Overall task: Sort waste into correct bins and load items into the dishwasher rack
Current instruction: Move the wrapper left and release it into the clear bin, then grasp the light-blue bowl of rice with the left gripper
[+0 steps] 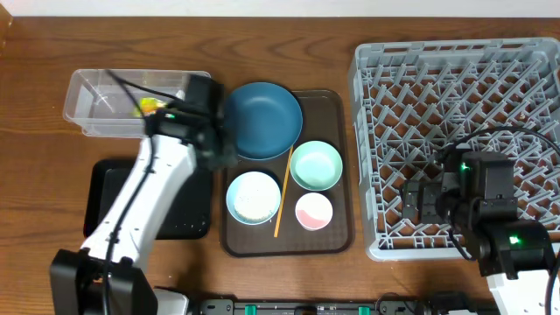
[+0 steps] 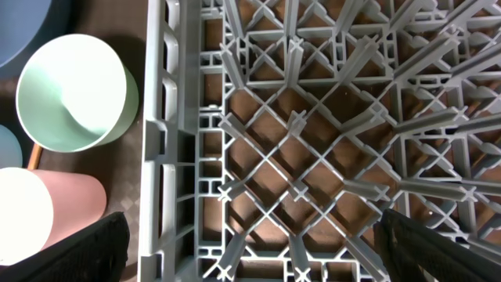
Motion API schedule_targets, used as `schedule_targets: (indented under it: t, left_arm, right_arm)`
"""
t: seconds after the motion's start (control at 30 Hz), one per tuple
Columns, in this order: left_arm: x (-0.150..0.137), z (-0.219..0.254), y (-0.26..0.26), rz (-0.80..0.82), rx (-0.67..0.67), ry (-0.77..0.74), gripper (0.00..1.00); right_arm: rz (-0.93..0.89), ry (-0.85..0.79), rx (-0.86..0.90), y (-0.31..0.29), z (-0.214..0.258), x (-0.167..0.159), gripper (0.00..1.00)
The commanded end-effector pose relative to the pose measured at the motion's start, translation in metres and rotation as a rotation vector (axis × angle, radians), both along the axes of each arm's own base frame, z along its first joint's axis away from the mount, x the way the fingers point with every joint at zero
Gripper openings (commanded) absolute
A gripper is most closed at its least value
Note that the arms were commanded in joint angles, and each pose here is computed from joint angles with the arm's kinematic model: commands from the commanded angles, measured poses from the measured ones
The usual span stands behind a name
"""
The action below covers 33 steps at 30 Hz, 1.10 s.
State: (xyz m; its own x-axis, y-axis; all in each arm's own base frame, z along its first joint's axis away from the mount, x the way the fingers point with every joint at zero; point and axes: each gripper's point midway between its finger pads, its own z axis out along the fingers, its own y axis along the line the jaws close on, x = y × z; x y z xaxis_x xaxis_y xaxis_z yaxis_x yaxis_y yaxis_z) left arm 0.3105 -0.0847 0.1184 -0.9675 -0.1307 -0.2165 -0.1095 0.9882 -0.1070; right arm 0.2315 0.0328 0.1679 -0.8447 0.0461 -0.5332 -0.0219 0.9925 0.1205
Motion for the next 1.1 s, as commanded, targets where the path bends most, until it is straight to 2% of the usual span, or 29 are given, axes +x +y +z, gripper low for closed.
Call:
schedule_targets:
  t: [0.0,0.27,0.57,1.07]
  left_arm:
    - [-0.017,-0.001,-0.025,-0.089,-0.006,0.02,0.47]
    - [-0.039,-0.017,-0.067,-0.232,0.007,0.053,0.47]
    - [-0.04,-0.035,-0.086,-0.227,0.005,0.079,0.47]
    - [-0.06,-0.086,-0.107,-0.177,0.057,0.226,0.47]
  right_arm:
    - [-0.013,-0.008,0.0,-0.002,0.005,0.003,0.99]
    - [-0.013,-0.001,-0.001,-0.002,0.003,0.002,0.99]
    - [-0.013,0.002,-0.001,-0.002,0.003,0.002,0.99]
    - [-0.013,0.002,-0.001,-0.002,0.003,0.002,0.99]
